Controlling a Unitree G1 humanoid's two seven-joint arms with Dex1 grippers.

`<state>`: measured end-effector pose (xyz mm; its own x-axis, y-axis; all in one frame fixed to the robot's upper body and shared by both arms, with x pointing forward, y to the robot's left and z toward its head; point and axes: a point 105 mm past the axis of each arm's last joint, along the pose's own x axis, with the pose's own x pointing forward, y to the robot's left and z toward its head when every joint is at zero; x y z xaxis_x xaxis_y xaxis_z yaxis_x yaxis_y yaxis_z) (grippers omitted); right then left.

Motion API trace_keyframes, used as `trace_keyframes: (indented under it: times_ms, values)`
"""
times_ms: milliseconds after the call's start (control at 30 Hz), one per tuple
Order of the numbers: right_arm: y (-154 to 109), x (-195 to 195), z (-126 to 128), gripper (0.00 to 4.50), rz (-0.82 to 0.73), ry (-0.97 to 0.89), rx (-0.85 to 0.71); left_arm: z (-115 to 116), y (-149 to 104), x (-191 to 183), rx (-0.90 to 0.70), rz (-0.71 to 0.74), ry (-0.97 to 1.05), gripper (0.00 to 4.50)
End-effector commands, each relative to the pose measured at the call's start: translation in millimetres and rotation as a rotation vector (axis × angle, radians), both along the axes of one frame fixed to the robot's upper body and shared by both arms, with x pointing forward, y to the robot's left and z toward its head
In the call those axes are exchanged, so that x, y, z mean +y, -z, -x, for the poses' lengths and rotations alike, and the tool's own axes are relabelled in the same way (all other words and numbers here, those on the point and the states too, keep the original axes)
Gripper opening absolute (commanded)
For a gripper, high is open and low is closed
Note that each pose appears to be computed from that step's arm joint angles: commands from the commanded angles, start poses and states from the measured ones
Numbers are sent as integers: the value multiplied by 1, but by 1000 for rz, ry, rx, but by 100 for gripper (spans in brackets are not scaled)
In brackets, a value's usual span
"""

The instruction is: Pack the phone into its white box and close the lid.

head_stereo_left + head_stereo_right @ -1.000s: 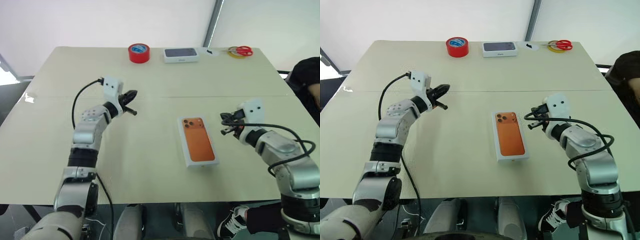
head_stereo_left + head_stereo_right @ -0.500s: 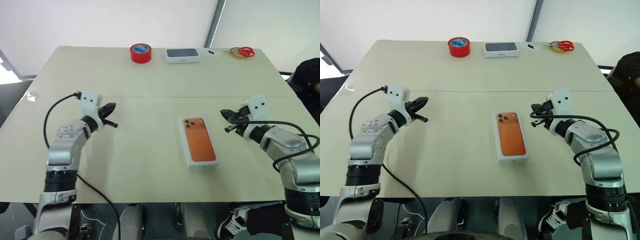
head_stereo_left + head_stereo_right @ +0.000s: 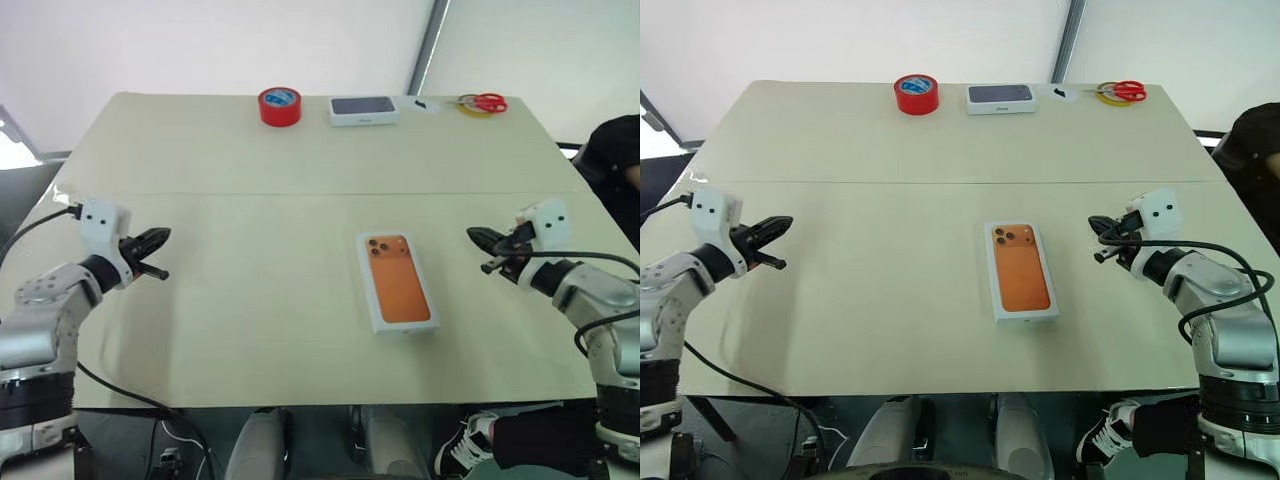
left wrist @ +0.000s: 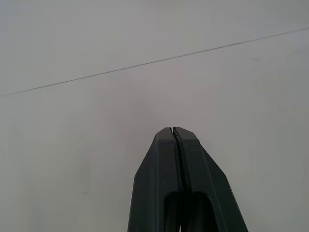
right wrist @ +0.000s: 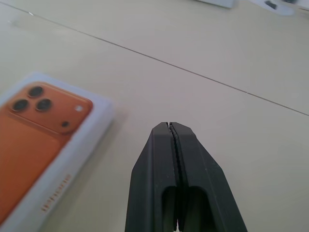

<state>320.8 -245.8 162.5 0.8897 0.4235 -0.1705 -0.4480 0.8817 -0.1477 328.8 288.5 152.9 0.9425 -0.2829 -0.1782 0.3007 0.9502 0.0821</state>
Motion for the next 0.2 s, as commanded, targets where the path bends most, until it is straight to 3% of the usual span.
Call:
trace_keyframes:
  times_ms: [33, 200]
  values:
    - [-7, 0, 3, 2, 7, -48, -7, 9, -19, 5, -66, 4, -23, 0]
    - [-4, -1, 3, 2, 14, -49, 5, 18, -13, 9, -48, 19, -65, 0]
